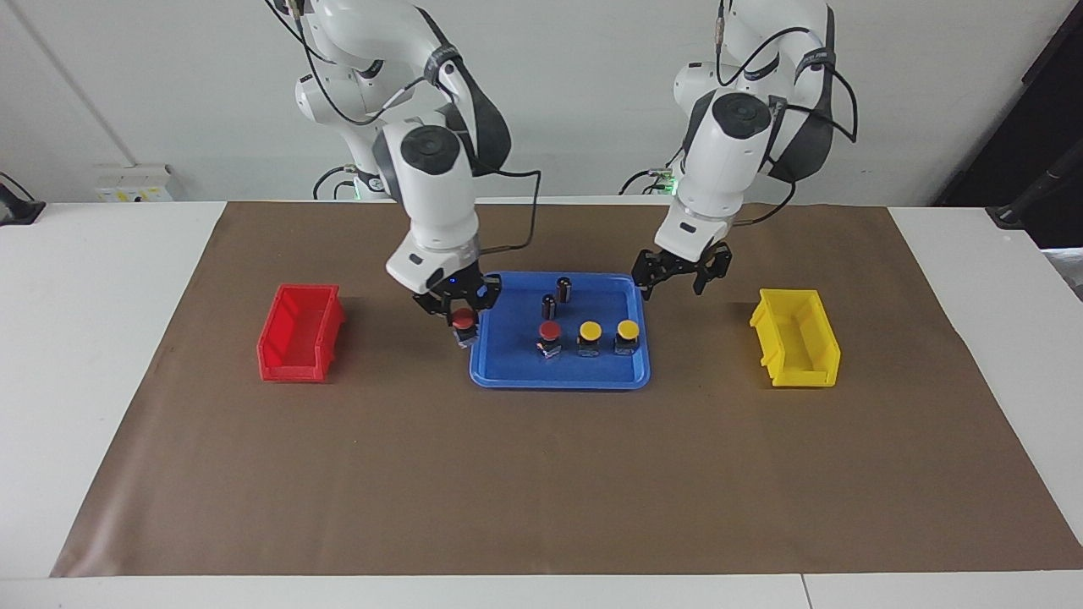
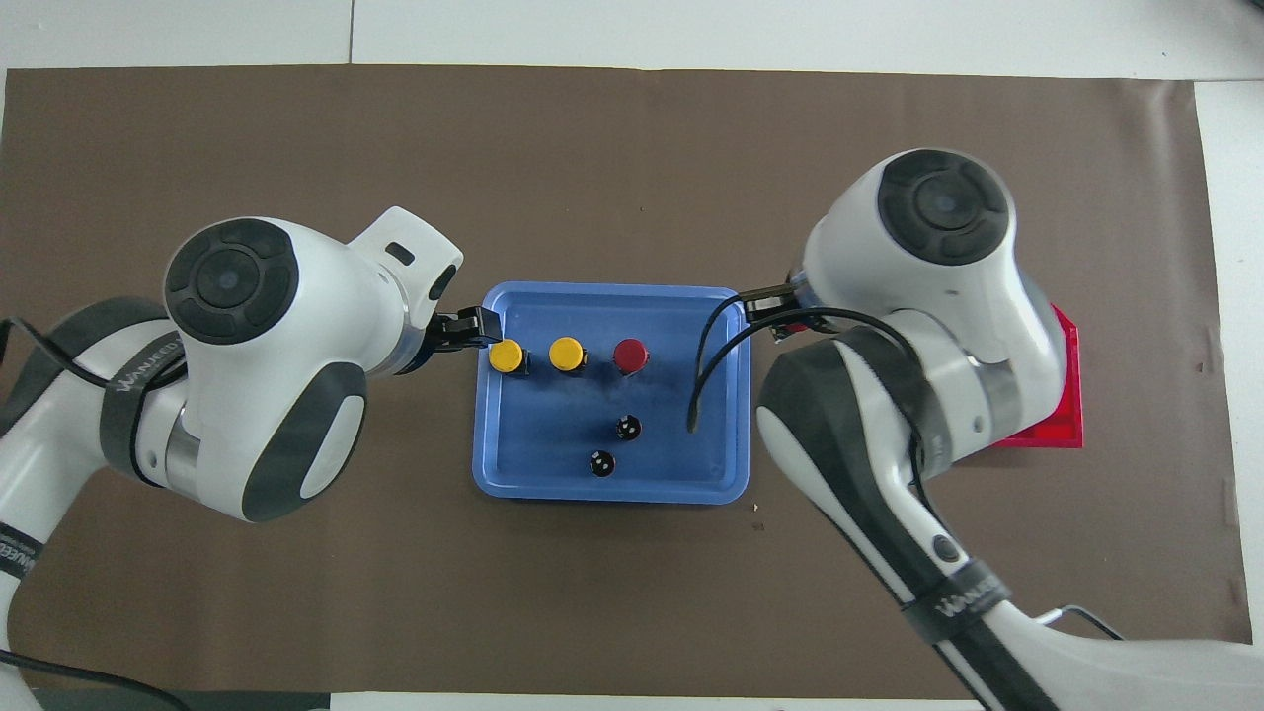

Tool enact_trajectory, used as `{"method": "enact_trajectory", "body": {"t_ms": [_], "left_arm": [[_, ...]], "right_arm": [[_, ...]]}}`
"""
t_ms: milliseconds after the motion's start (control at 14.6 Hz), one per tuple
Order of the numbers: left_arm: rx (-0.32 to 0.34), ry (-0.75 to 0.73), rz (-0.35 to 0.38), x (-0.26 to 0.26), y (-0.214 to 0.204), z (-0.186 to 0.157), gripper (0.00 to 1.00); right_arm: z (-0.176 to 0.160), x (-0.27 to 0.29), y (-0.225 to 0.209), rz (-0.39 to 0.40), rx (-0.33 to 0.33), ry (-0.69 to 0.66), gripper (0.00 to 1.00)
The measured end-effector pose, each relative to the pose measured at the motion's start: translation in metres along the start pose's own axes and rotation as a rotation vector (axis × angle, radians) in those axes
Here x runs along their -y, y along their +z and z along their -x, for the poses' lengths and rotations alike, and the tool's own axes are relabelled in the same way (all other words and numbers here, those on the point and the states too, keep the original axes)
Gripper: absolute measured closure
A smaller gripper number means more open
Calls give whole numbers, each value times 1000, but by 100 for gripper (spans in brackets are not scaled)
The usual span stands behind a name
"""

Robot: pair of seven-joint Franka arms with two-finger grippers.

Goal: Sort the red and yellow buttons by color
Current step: 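Carry the red button to the red bin while the left gripper reaches the yellow button, then drop the red button in the red bin while the left gripper carries yellow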

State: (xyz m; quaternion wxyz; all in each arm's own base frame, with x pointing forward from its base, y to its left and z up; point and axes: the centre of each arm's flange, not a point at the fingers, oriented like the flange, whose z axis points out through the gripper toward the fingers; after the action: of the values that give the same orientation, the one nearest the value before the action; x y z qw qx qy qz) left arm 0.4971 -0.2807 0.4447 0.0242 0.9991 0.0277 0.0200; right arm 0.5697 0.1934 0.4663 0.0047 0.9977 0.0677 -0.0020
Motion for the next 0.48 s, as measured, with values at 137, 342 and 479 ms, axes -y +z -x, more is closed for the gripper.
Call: {"method": "enact_trajectory", "body": {"t_ms": [137, 342, 479], "left_arm": [[1, -5, 2, -7, 29, 7, 9], [-8, -31, 10, -9, 51, 9, 11], [-7, -31, 12, -17, 62, 11, 12]], "right_arm": [[12, -95, -26, -2, 31, -73, 59], [49, -218, -19, -46, 58, -135, 59], [66, -248, 3, -52, 55, -130, 59]]}}
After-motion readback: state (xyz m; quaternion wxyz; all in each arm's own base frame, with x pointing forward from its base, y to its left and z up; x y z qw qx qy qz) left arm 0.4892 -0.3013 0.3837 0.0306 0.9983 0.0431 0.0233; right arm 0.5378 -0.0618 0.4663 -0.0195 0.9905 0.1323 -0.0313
